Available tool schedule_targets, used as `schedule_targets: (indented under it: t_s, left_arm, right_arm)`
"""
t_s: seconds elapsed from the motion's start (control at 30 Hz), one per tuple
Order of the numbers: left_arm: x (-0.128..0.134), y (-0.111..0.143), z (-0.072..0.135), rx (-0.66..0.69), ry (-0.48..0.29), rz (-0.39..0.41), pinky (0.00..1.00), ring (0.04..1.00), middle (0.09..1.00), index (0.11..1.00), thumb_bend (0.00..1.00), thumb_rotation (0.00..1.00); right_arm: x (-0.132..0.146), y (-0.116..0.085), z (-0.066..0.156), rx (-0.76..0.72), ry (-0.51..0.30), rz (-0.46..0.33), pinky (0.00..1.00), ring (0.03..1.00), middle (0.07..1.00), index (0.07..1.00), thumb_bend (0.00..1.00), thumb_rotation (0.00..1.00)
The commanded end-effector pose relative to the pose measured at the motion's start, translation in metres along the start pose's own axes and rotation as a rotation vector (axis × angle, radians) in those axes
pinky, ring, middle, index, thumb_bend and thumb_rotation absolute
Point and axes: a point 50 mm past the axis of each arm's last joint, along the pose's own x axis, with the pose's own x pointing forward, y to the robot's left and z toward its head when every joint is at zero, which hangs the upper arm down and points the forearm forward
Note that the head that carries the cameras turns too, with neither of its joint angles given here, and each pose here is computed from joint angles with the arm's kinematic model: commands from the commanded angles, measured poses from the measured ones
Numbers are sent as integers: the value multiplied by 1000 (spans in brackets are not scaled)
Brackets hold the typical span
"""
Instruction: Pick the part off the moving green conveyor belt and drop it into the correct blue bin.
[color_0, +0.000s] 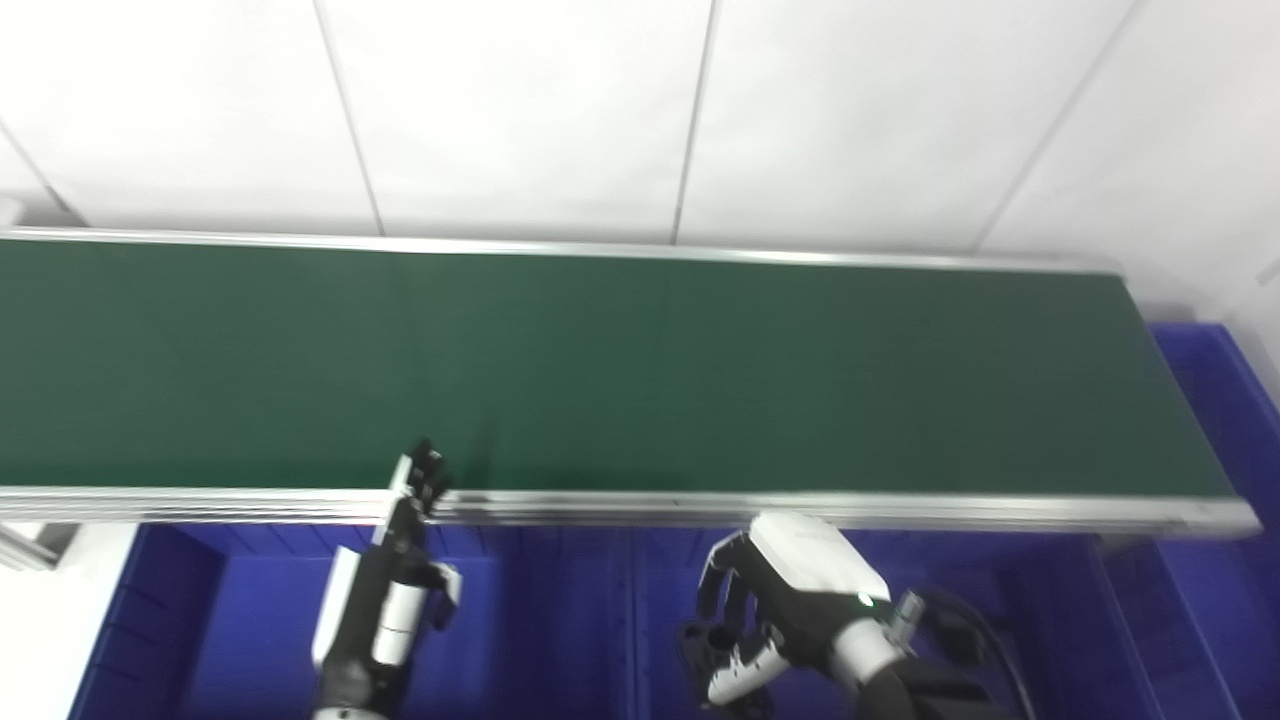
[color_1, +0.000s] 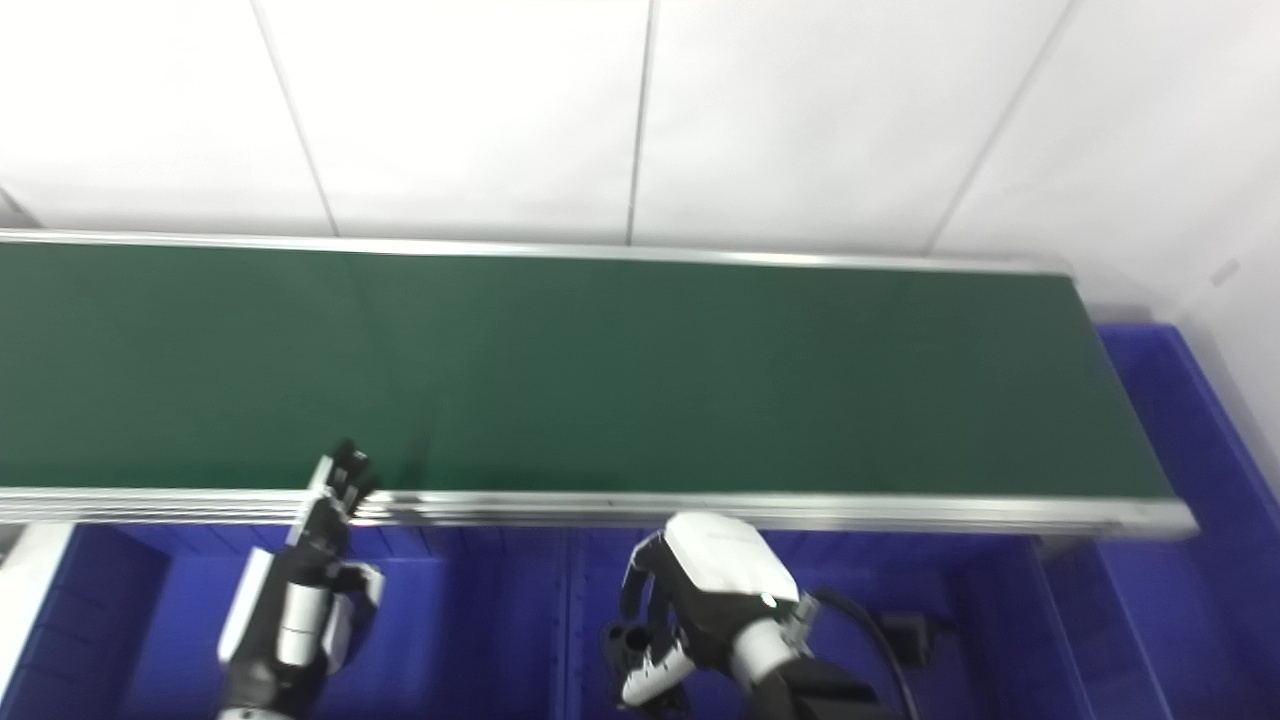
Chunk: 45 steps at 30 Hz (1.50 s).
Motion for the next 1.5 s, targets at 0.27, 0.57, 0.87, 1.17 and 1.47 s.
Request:
schedule_targets:
  t_s: [0.27,0.57,0.87,1.17,1.47]
  left_arm:
    - [-1,7,31,-56,7,-12,0,965,977,1000,558,996]
    - [-3,0,35,-33,-2,-5,834,946,969,1000,539,993]
    - [-9,-10,32,-17,-12,-8,914,928,959,1000,586,977]
    - [-17,-28,27,24,-37,-3,889,919,948,1000,616,924]
    - [-21,-44,26,60,-65,31,896,929,964,1000,630,957]
  right_arm:
    - [28,16,-13,-230,124,-140,704,732,772,768,986,438]
    - [25,20,-18,-256,102,-156,896,870,865,811,1000,692]
    - [-3,13,-18,0,-70,-267,608,723,770,770,946,945]
    - [-59,25,0,820,-350,-373,605,713,771,780,844,1000]
    - [-29,71,-19,1254,-447,-605,706,745,783,804,786,993]
